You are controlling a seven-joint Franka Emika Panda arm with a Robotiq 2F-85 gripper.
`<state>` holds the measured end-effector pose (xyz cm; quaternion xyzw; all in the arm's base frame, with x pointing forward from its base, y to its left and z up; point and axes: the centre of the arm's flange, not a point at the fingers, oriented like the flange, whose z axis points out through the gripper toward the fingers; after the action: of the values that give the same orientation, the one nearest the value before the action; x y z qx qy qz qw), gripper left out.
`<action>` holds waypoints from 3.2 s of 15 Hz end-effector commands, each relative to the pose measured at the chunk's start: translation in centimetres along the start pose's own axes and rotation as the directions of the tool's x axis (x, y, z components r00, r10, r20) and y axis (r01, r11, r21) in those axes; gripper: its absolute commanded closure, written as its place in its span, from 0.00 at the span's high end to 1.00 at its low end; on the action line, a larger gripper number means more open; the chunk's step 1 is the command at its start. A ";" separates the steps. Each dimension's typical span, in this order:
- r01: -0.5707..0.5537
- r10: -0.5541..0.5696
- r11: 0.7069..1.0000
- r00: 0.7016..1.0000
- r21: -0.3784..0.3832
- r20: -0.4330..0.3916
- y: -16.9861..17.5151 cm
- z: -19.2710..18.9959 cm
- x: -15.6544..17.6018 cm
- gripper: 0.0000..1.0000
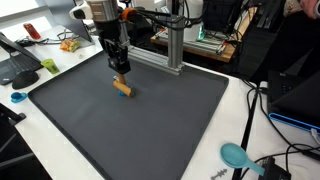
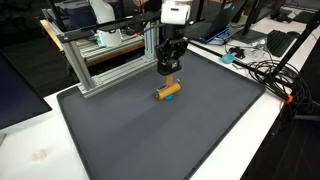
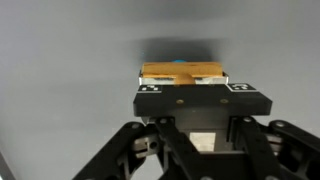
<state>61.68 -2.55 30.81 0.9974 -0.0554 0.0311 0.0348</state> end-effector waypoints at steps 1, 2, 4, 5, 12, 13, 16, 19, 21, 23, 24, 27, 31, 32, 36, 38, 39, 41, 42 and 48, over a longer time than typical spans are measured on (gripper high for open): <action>0.003 -0.003 1.000 0.996 0.001 0.088 -0.3 4.2 -0.1 0.22; 0.003 -0.003 1.000 0.996 0.002 0.091 -0.3 4.2 0.0 0.22; 0.003 -0.003 1.000 0.995 0.003 0.096 -0.3 4.2 0.0 0.22; 0.003 -0.004 1.000 0.995 0.003 0.097 -0.4 4.2 0.0 0.22; 0.007 -0.007 1.000 0.994 0.002 0.111 -0.5 4.2 0.0 0.22; 0.007 -0.007 1.000 0.994 0.001 0.106 -0.5 4.2 0.0 0.22; 0.003 -0.003 1.000 0.998 0.005 0.057 -0.5 4.0 0.1 0.22; 0.006 -0.006 1.000 1.000 0.003 -0.026 -0.5 3.7 0.4 0.22; 0.009 -0.009 1.000 1.000 0.001 -0.028 -0.5 3.8 0.4 0.22; 0.012 -0.012 1.000 0.999 0.001 -0.036 -0.5 3.9 0.3 0.22; 0.007 -0.007 1.000 0.998 0.000 -0.062 -0.4 3.9 0.5 0.22; 0.014 -0.014 1.000 0.996 0.006 -0.093 -0.5 3.7 0.4 0.22; 0.018 -0.018 1.000 0.994 0.002 -0.111 -0.5 3.8 0.3 0.22; 0.018 -0.017 1.000 0.994 0.005 -0.111 -0.5 3.8 0.3 0.22; 0.017 -0.016 1.000 0.994 0.004 -0.111 -0.5 4.0 0.4 0.22; 0.019 -0.018 1.000 0.995 0.007 -0.094 -0.5 4.2 0.4 0.22; 0.019 -0.018 1.000 0.996 0.009 -0.084 -0.5 4.2 0.4 0.22; 0.018 -0.017 1.000 0.996 0.010 -0.092 -0.4 4.3 0.4 0.22; 0.015 -0.013 1.000 0.995 0.013 -0.097 -0.4 4.3 0.5 0.22; 0.016 -0.014 1.000 0.997 0.023 -0.078 -0.4 4.4 0.5 0.22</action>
<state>62.11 -2.45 30.31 0.9944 -0.0488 0.0885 0.0313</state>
